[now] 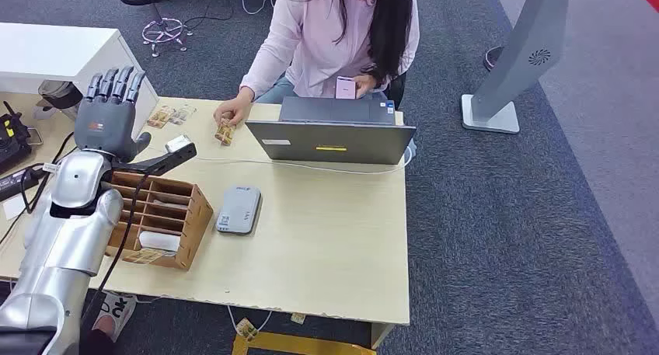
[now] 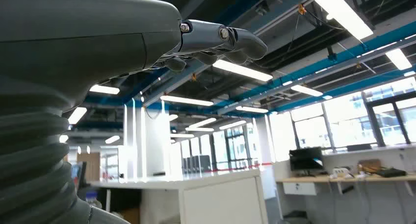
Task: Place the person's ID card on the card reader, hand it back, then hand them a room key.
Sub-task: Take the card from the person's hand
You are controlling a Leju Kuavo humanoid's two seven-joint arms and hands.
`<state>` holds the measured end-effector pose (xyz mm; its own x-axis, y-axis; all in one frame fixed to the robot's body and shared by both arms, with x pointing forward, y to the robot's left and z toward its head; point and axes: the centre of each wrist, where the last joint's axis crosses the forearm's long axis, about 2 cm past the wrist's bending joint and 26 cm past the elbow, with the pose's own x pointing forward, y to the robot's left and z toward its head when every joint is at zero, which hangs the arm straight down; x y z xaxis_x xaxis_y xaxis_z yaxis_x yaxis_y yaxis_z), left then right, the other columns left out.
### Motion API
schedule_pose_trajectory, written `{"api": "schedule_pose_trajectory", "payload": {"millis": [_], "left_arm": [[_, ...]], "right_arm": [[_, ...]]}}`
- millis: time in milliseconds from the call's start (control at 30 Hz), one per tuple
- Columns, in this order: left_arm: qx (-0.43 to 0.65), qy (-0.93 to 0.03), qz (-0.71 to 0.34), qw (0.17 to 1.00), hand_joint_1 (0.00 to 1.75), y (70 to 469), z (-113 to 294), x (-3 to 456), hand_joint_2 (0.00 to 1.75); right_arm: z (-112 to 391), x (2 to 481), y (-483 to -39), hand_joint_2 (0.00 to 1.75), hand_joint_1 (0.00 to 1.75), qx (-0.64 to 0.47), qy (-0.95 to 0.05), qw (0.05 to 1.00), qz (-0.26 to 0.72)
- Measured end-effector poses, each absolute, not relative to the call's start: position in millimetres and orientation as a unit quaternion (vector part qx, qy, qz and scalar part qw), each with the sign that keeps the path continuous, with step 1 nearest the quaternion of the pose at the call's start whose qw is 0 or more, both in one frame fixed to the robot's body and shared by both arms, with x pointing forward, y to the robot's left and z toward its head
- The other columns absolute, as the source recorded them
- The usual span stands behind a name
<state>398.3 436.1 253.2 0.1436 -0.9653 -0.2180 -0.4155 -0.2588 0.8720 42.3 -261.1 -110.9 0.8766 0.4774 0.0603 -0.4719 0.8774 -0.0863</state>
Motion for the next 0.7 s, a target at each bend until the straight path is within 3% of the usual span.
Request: {"api": "schedule_pose_trajectory", "payload": {"millis": [700], "left_arm": [[0.690,-0.480,-0.434,0.325,0.00,446.4,251.7,403.0,1.75]], "right_arm": [[-110.8,43.2,-261.6,1.75,0.00,-0.033,-0.041,0.966,0.254]]}}
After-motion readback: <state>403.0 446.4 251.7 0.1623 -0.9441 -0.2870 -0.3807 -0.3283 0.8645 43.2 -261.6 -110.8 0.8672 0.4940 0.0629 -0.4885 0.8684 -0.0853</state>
